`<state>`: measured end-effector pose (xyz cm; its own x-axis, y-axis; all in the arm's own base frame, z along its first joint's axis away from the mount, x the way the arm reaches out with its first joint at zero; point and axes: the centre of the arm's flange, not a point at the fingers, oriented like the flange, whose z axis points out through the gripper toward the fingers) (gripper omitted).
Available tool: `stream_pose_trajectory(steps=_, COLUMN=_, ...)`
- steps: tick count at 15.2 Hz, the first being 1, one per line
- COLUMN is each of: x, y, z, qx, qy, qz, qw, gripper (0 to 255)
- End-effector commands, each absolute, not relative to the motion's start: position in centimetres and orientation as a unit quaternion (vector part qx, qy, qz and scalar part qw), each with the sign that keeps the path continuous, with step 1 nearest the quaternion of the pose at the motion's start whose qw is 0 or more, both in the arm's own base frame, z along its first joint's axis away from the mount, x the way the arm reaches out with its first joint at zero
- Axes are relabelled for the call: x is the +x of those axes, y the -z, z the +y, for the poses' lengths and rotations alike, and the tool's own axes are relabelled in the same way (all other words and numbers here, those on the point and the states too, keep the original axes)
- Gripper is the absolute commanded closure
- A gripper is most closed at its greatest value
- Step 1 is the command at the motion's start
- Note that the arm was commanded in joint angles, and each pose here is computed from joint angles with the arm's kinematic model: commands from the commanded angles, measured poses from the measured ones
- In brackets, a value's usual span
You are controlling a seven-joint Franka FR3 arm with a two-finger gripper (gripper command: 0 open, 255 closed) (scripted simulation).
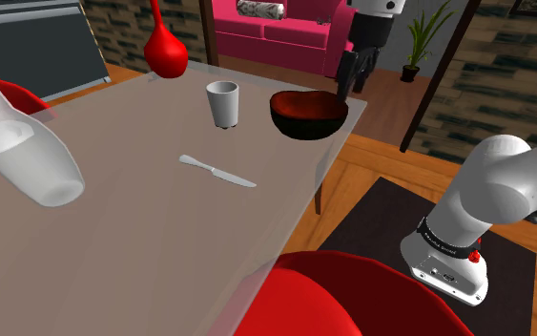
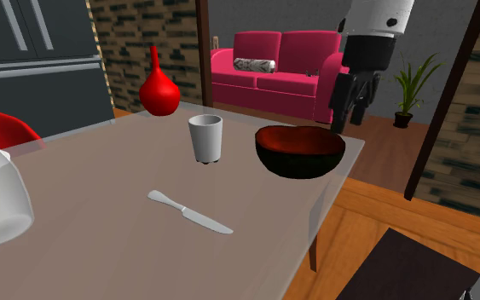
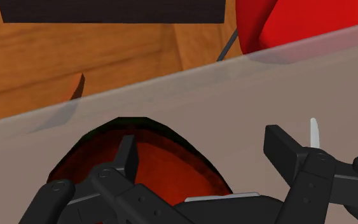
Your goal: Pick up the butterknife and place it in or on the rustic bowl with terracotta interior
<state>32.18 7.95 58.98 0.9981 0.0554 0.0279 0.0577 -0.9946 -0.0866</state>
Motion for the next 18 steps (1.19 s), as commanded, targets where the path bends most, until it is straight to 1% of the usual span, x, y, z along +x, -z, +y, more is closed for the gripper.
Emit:
stream_pose_trajectory(steps=1, x=33.1, y=-58.2, z=10.4, qx=-0.999, qy=0.021, qz=-0.033, qw=0.037, gripper=0)
stream_pose_trajectory(steps=18, x=42.8, y=-50.0, z=29.5, qx=-0.994, qy=0.081, qz=-0.071, qw=-0.023, gripper=0)
